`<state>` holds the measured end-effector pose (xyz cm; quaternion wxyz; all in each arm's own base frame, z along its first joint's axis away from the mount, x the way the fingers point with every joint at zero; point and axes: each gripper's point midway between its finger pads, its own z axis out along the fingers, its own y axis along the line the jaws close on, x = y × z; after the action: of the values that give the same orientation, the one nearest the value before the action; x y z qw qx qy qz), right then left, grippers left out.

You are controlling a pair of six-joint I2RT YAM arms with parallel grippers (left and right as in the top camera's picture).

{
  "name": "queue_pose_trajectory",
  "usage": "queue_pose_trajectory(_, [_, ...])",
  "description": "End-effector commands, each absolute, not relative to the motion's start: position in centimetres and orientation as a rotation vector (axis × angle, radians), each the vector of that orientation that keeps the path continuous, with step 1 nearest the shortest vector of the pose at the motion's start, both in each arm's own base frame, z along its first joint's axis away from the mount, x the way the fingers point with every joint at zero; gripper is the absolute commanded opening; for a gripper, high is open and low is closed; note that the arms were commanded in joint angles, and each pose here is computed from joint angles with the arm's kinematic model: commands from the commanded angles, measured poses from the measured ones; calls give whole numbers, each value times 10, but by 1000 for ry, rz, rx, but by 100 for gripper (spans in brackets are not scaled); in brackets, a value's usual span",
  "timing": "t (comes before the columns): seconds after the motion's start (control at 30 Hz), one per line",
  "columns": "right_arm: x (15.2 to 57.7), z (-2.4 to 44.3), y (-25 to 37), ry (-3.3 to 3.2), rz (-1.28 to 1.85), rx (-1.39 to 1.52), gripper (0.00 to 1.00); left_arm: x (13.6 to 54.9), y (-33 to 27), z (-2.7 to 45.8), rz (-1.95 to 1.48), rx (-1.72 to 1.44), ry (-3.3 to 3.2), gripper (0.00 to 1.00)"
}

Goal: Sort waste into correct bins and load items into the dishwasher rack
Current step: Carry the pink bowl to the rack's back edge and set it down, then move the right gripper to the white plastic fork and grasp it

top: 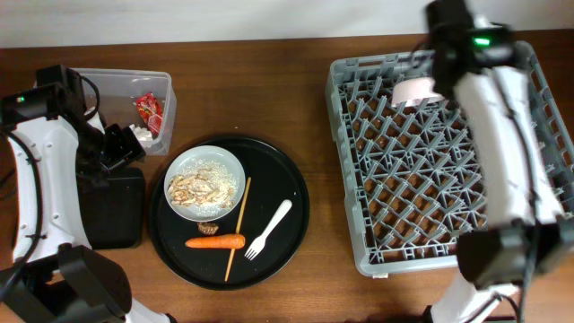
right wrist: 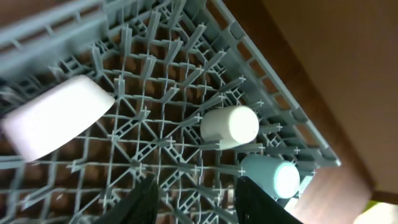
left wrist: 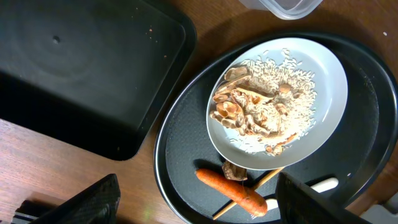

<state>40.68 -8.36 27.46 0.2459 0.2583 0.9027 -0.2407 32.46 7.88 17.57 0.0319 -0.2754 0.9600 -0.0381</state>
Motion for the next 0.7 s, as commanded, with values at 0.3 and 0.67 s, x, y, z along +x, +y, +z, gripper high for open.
queue_pose_trajectory(0.3, [356, 248, 21, 2939, 378, 33, 62, 330, 39, 188, -144, -656, 2975, 80])
queue_pose_trajectory(0.67, [305, 222, 180, 3094, 522, -215, 70, 326, 12, 186, -7, -469, 3030, 80])
